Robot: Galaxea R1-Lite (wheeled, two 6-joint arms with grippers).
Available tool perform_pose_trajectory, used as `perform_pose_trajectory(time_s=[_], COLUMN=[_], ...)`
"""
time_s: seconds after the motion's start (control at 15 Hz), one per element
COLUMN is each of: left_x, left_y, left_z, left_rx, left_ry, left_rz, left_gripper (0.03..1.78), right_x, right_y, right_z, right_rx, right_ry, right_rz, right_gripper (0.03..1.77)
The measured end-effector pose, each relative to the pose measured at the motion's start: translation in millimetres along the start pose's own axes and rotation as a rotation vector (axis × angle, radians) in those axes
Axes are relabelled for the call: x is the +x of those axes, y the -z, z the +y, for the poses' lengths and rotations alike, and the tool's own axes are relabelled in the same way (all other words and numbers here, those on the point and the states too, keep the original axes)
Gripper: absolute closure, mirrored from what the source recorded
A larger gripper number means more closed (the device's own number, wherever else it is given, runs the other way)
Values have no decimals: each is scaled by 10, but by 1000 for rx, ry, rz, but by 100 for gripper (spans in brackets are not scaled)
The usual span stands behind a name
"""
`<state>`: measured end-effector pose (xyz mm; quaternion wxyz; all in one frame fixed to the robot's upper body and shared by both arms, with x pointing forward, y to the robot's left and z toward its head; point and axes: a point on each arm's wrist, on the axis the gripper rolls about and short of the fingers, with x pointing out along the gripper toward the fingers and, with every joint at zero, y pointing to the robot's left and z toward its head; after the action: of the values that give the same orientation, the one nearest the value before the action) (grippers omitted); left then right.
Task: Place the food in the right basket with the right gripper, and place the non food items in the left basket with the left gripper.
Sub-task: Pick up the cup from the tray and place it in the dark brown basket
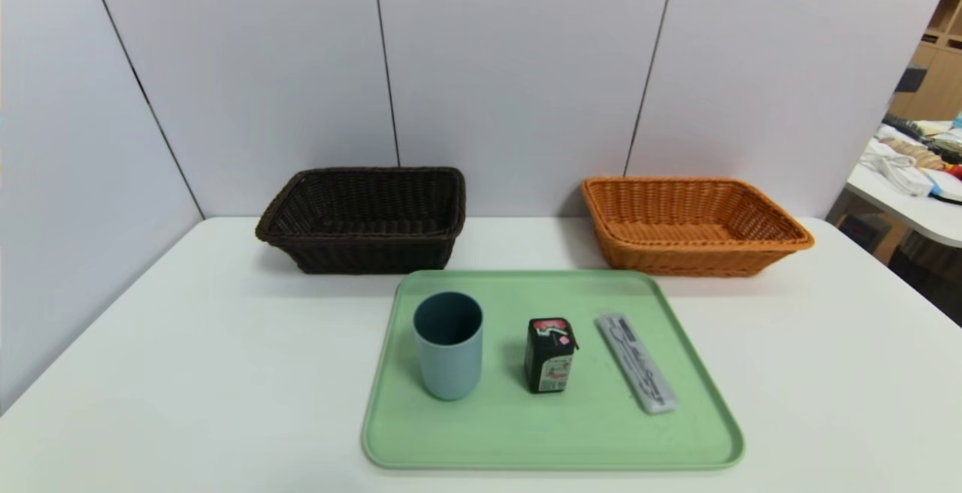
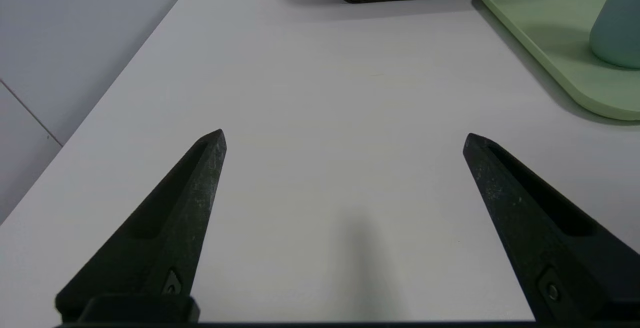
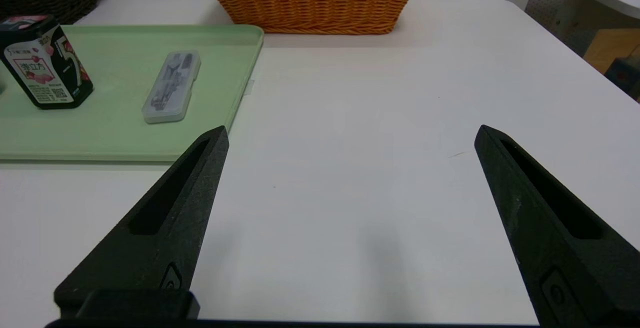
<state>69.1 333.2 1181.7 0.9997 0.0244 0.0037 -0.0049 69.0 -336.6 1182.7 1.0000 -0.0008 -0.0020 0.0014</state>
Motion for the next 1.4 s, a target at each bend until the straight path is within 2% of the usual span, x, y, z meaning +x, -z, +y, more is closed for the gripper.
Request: perform_pose_trajectory(time_s=[1.07, 1.4], left_x=[0, -55], left_y=[-2, -150], left_z=[-1, -8], left_rx=[23, 31], left_ry=[5, 64], left_rz=[-2, -36], left_gripper=[12, 12], right_x=[0, -39], right_y=[8, -33], right_z=[0, 2], right_rx=[-11, -31], right_ry=[-1, -12], right_rz=[9, 49], right_gripper=[10, 10])
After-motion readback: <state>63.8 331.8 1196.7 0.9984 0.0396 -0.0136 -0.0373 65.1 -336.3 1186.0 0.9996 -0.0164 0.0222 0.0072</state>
